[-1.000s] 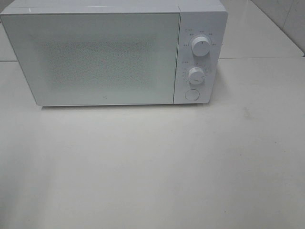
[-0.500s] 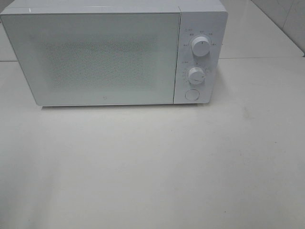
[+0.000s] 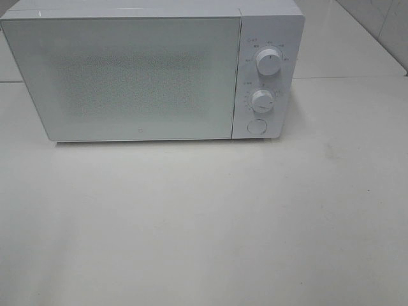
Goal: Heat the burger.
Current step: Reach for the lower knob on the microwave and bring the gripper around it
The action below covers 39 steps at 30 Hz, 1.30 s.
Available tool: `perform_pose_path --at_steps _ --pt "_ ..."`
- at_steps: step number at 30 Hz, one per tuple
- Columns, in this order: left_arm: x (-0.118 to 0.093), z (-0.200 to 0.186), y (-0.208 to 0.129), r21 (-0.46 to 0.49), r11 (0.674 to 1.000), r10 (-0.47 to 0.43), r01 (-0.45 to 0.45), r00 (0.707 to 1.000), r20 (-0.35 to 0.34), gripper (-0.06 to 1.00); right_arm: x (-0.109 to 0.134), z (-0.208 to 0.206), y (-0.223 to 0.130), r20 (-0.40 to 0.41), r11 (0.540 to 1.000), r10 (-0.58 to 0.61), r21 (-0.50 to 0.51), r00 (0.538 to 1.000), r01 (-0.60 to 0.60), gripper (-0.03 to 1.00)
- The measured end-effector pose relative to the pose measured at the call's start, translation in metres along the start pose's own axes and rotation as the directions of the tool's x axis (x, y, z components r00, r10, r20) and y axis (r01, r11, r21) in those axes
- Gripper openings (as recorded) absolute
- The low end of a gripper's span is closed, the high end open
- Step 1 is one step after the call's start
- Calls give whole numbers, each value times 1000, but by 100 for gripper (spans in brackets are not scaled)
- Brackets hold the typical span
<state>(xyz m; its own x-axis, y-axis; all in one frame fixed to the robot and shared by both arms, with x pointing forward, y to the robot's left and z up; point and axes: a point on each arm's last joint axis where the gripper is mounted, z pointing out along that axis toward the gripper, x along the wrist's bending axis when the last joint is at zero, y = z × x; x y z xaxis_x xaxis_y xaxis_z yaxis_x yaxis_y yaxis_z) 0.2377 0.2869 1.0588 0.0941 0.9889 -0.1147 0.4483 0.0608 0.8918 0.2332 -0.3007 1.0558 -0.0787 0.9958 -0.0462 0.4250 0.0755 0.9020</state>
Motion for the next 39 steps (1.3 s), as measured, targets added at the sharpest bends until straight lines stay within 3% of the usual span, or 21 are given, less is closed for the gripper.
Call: perform_pose_path --at_steps 4,39 --pt "-1 -5 -3 -33 999 5 -5 1000 2 98 0 0 0 0 1000 0 0 1000 0 75" --pt "-1 -5 -3 -34 999 5 -5 1000 2 98 0 0 0 0 1000 0 0 1000 0 75"
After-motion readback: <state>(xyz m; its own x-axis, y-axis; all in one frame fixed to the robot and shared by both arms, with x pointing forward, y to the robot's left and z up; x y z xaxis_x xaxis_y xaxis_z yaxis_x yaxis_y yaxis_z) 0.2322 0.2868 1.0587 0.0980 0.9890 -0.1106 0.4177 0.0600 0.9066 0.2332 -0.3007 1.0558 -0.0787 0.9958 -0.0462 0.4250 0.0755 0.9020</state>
